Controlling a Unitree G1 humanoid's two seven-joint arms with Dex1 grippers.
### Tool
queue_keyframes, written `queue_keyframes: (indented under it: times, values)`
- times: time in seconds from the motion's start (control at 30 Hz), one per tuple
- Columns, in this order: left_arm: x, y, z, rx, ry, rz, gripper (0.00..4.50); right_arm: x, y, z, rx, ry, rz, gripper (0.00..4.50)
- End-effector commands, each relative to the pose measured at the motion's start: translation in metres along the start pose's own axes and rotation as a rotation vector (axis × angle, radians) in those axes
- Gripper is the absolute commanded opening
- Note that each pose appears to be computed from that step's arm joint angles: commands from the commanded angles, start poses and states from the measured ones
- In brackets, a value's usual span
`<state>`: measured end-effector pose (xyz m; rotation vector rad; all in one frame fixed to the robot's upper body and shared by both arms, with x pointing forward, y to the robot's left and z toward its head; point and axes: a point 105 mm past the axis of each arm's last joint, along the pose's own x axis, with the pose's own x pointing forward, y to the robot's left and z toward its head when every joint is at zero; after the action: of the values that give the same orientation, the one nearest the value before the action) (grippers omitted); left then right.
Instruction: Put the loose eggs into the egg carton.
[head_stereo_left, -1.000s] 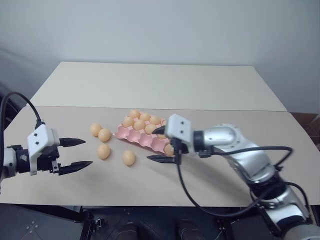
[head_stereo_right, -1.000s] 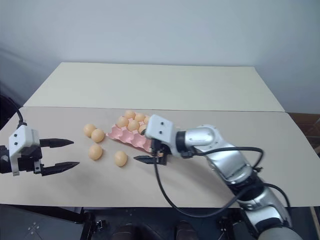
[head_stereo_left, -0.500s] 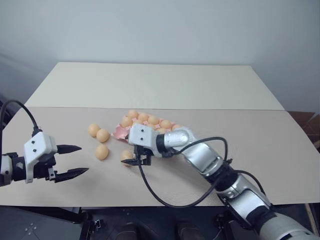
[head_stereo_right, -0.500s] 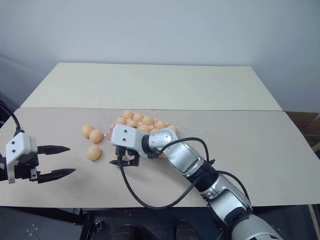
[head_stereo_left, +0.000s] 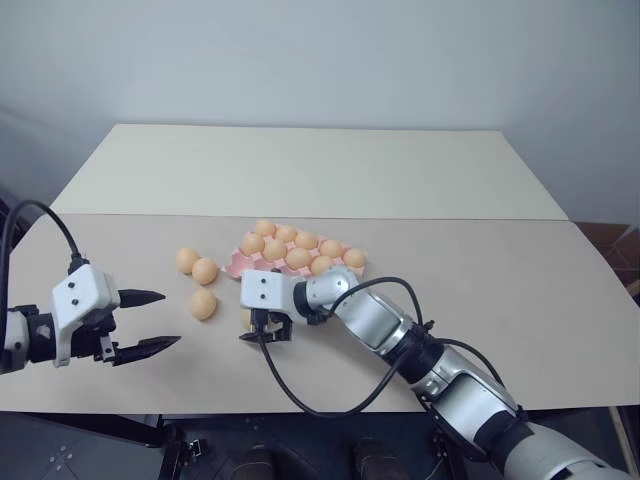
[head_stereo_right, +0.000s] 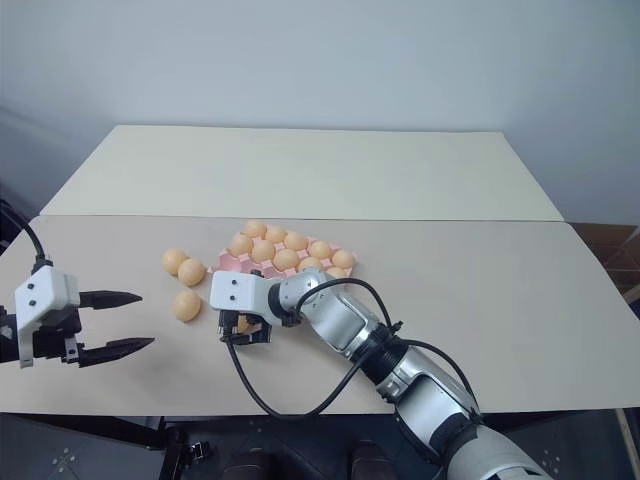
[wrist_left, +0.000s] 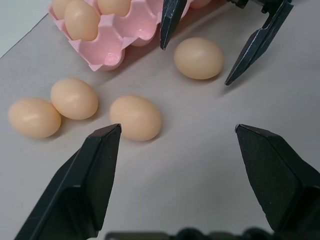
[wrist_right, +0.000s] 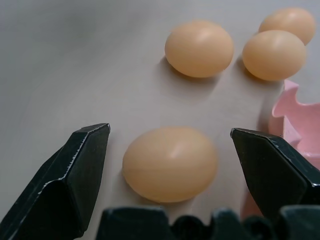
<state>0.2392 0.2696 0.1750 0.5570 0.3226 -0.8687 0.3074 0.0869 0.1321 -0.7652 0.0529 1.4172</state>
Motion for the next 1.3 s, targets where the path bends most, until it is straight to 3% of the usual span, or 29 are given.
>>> queue_keyframes:
  times: [0.03,0.1,0.2,0.33,0.43,0.6,0.73,1.0,1.3]
  values:
    - [-0.006,0.003,0.008,0.035,-0.008,0.028,3.96,0.001,0.000,0.008,-0.039,-0.023,-0.001,4.50]
    - [-0.006,0.004,0.008,0.035,-0.006,0.029,3.96,0.001,0.001,0.007,-0.043,-0.017,0.007,4.50]
    - [-0.005,0.004,0.008,0.035,-0.006,0.029,4.01,0.001,0.005,0.006,-0.044,-0.019,0.028,3.95]
    - [-0.005,0.004,0.008,0.036,-0.004,0.027,4.01,0.001,0.007,0.003,-0.056,-0.003,0.027,2.63]
    - [-0.005,0.005,0.008,0.037,-0.007,0.026,4.01,0.000,0.007,0.004,-0.053,-0.006,0.013,2.29]
    - [-0.005,0.005,0.008,0.038,-0.006,0.026,4.01,-0.014,0.004,0.016,-0.064,-0.039,-0.017,2.29]
    - [-0.006,0.005,0.009,0.041,-0.009,0.028,4.01,-0.051,-0.007,0.029,-0.064,-0.086,-0.099,2.29]
    - [-0.001,0.006,0.010,0.047,-0.018,0.019,4.01,-0.112,-0.030,-0.005,-0.109,0.046,-0.309,2.29]
    - [0.005,0.009,0.012,0.066,-0.019,-0.004,4.01,-0.108,-0.043,-0.018,-0.156,0.061,-0.405,2.29]
